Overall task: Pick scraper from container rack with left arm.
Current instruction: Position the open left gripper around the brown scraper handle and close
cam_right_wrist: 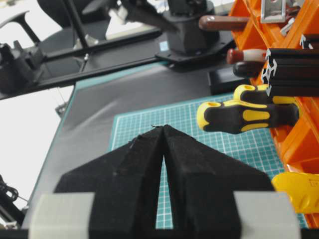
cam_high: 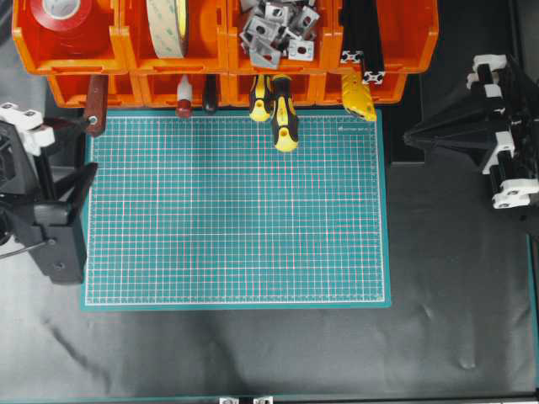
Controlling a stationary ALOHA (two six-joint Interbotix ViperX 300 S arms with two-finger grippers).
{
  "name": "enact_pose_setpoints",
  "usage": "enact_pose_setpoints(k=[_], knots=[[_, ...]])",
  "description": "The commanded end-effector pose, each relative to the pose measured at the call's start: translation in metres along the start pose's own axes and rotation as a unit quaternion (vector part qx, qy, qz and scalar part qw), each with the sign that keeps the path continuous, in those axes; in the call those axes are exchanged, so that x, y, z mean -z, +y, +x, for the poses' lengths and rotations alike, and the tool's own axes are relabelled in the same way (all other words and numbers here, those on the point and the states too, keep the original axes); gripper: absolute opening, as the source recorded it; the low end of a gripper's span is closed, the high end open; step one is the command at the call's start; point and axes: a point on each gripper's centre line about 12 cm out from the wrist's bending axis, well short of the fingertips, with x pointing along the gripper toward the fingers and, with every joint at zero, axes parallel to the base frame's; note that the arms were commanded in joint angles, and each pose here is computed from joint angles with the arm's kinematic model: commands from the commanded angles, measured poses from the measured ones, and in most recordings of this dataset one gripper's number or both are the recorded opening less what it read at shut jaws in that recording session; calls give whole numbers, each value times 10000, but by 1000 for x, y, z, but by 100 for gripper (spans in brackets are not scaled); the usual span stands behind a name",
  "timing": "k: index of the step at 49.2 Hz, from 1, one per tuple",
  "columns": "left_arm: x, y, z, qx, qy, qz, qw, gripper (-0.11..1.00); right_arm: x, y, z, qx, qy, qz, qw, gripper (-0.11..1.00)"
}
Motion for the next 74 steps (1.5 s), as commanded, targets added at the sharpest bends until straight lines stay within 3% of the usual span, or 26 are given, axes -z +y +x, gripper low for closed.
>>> enact_pose_setpoints(k=[1, 10, 23, 45, 52, 61, 74], knots=[[1, 2, 3, 32, -34, -52, 10000, 89, -11, 3, 0, -39, -85, 14, 10000, -1], [10, 9, 18, -26, 162, -148, 9998, 90, -8, 3, 0, -25, 22, 13, 10000, -1], [18, 16, 30, -50, 323, 47, 9995, 90, -9, 6, 0, -95, 23, 5, 10000, -1], [14, 19, 36, 30, 239, -138, 9996, 87, -8, 8, 0, -154, 38, 6, 9999, -1], [13, 19, 36, 47, 252, -125, 9996, 77, -7, 9, 0, -176, 43, 3, 9998, -1], [6, 19, 35, 60, 209, -114, 9997, 40, -8, 9, 0, -178, 36, 3, 9998, -1], [-17, 30, 19, -148, 263, -272, 9992, 36, -7, 9, 0, -175, 51, 3, 9998, -1]])
